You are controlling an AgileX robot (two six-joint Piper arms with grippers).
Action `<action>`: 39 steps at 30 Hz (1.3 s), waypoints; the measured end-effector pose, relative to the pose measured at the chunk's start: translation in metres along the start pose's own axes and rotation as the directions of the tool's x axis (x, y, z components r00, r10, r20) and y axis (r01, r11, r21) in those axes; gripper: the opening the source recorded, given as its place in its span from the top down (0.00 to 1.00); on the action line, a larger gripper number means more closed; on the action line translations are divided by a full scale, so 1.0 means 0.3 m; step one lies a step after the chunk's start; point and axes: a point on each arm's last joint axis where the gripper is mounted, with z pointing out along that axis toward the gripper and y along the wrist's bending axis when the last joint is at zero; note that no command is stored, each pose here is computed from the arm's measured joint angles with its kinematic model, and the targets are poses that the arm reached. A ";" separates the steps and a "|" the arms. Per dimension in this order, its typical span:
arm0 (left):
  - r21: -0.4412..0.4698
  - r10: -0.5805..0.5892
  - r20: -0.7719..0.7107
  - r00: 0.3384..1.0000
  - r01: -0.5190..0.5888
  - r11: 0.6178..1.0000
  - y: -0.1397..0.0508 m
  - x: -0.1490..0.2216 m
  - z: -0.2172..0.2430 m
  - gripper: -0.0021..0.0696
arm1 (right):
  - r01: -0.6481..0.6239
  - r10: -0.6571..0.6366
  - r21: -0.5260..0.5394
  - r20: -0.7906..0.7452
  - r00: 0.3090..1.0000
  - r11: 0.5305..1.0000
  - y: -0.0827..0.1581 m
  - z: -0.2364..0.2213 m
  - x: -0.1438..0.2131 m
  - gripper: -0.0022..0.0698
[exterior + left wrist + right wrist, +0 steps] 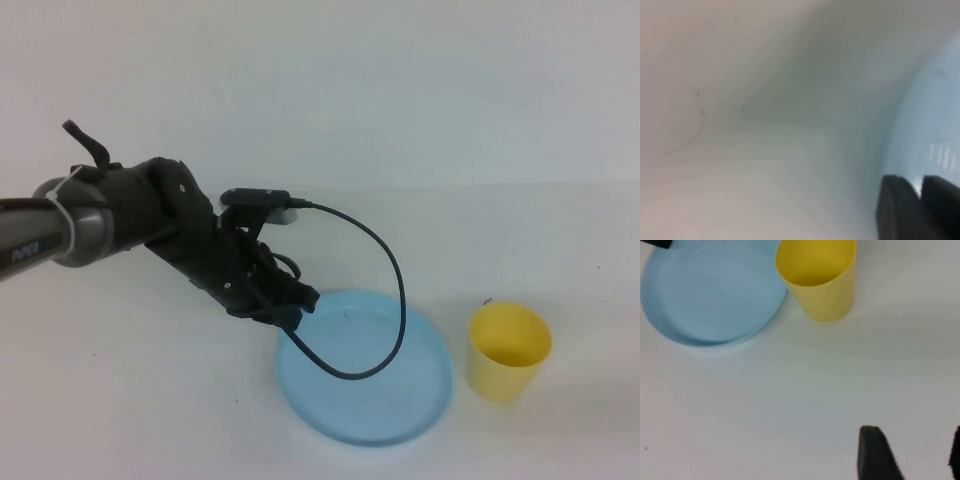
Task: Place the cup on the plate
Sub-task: Place the plate on the center of the table, then pick up the cup from the table
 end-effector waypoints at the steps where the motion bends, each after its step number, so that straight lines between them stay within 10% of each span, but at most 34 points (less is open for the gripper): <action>1: 0.006 -0.011 0.009 1.000 0.011 1.000 -0.002 -0.003 0.000 0.64 | 0.000 0.000 0.000 0.000 1.000 1.000 0.000 0.000 0.000 0.51; 9: 0.025 -0.018 0.020 1.000 0.018 1.000 -0.007 -0.016 -0.036 0.55 | 0.022 -0.022 0.002 0.006 1.000 1.000 -0.001 0.000 -0.002 0.50; 15: -0.054 0.111 0.109 0.988 -0.105 0.993 -0.050 -0.041 -0.253 0.93 | 0.076 -0.077 -0.003 -0.040 0.996 0.997 0.001 -0.002 0.009 0.38; 20: -0.186 0.275 0.214 0.937 -0.237 0.954 -0.131 -0.020 -0.506 0.97 | 0.078 -0.079 -0.008 -0.061 0.995 0.997 0.000 -0.001 -0.002 0.36; 28: -0.344 0.426 0.418 0.802 -0.295 0.892 -0.274 0.156 -0.860 0.97 | 0.101 -0.101 -0.025 -0.031 0.994 0.995 0.013 -0.030 -0.117 0.36; 39: -0.421 0.472 0.392 0.790 -0.303 0.855 -0.268 0.475 -0.847 0.97 | 0.106 -0.124 -0.127 -0.142 0.982 0.986 0.023 0.086 -0.358 0.42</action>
